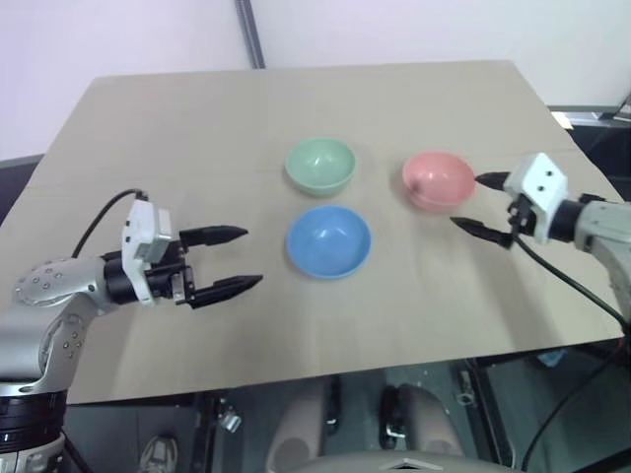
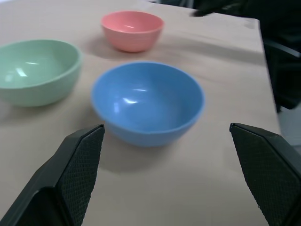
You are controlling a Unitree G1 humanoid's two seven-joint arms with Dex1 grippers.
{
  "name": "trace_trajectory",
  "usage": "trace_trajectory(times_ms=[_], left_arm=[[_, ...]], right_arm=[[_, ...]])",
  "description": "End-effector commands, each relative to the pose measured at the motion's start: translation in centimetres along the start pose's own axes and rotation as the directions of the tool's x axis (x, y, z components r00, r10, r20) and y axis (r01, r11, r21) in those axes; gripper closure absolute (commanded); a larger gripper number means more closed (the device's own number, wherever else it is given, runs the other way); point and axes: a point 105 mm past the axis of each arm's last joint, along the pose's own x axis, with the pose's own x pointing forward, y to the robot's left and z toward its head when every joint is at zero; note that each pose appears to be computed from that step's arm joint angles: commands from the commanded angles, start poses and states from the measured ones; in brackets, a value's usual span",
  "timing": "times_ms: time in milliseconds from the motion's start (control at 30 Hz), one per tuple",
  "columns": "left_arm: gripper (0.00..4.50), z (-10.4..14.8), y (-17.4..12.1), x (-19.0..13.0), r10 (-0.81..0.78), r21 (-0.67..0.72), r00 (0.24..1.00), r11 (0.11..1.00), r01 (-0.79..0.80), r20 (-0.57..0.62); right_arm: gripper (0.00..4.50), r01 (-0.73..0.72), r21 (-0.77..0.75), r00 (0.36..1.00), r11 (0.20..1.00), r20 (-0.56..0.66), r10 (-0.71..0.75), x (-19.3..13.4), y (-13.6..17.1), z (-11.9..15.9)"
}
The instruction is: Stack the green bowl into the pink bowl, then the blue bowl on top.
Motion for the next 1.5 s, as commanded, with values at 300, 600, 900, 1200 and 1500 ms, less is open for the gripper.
trace_trajectory(times_ms=[300, 600, 900, 1200, 1500], left_arm=[[0.00, 0.5, -1.7, -0.6, 0.035, 0.053, 0.999, 0.998, -0.035, 0.000], [0.00, 0.2, -2.3, -1.0, 0.064, 0.047, 0.998, 0.997, -0.064, 0.000], [0.00, -0.4, -2.1, -1.3, 0.084, 0.048, 0.996, 0.995, -0.084, -0.005], [0.00, -0.4, -1.1, -1.2, 0.099, 0.082, 0.995, 0.992, -0.096, -0.025], [0.00, 0.2, 2.4, -1.5, 0.293, 0.264, 0.951, 0.929, -0.259, -0.097]], right_arm=[[1.82, -0.160, -0.127, 0.983, 0.979, -0.115, 0.146, 5.1, -0.8, -2.7], [4.38, -0.206, -0.306, 0.978, 0.929, -0.073, 0.193, 5.5, -0.5, -1.0], [4.38, -0.548, -0.290, 0.830, 0.785, -0.070, 0.553, 0.0, 9.6, 0.7], [4.05, -0.541, -0.345, 0.835, 0.767, -0.116, 0.537, 3.8, 12.5, 1.7], [1.41, -0.452, -0.374, 0.874, 0.810, -0.003, 0.486, 3.5, 11.2, 4.9]])
